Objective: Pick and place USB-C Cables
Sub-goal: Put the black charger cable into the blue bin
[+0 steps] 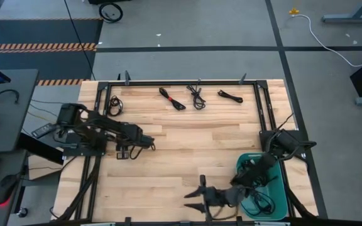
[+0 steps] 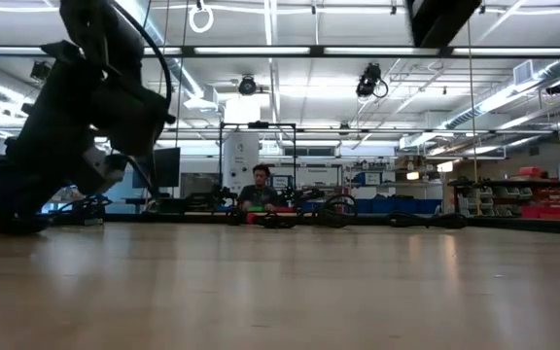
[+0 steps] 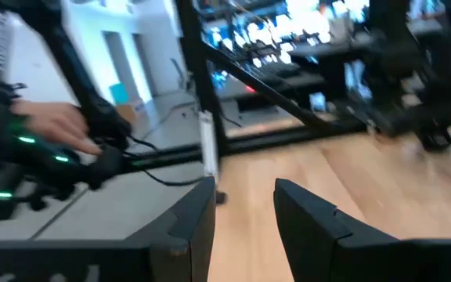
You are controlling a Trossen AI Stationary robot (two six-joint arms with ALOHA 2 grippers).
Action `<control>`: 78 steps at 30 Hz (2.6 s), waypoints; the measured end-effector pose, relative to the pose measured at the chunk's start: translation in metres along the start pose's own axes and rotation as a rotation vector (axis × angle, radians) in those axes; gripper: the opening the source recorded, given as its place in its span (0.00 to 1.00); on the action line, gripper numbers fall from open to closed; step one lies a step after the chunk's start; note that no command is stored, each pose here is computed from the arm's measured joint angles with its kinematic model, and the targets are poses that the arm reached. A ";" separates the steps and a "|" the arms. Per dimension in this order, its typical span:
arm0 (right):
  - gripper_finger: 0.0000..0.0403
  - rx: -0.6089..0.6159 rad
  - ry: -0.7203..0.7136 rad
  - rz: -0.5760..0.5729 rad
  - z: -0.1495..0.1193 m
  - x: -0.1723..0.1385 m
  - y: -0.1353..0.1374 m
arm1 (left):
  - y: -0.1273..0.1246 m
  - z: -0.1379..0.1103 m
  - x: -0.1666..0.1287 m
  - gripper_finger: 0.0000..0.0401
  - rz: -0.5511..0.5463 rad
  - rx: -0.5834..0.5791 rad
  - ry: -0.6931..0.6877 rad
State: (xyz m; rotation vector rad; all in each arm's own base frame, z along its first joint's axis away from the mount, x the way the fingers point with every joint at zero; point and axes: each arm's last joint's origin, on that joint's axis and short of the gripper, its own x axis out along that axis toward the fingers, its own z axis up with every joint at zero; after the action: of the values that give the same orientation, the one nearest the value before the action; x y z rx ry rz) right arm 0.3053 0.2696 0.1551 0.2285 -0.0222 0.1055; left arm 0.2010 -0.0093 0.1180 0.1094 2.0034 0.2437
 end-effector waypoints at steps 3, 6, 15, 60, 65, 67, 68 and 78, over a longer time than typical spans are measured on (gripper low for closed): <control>0.34 -0.053 -0.033 0.035 0.013 -0.013 0.019 | -0.001 0.001 0.003 0.29 0.008 0.009 0.024; 0.34 -0.125 -0.064 0.022 0.026 -0.027 0.035 | -0.001 0.002 0.002 0.22 0.010 0.011 0.024; 0.34 -0.236 -0.067 -0.203 0.038 -0.065 0.062 | -0.020 0.018 -0.026 0.22 0.034 0.032 -0.160; 0.32 -0.179 0.086 -0.352 0.029 0.016 -0.039 | -0.121 0.032 -0.182 0.23 -0.441 0.120 -1.867; 0.11 -0.181 0.096 -0.330 0.026 0.010 -0.030 | -0.120 0.030 -0.180 0.29 -0.441 0.123 -1.821; 0.11 -0.166 0.116 -0.315 0.026 0.003 -0.022 | -0.118 0.024 -0.176 0.32 -0.410 0.145 -1.742; 0.11 -0.151 0.133 -0.308 0.027 -0.002 -0.017 | -0.117 0.021 -0.174 0.34 -0.395 0.154 -1.697; 0.11 0.101 0.579 -0.359 0.089 -0.082 -0.009 | -0.114 -0.010 -0.144 0.36 -0.268 -0.080 -1.348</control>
State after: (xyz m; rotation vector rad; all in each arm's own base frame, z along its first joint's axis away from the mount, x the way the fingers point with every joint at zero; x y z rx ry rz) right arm 0.2243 0.2329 0.2369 0.2923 0.5995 -0.1881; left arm 0.2581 -0.1481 0.2240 -0.0498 0.6513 0.0322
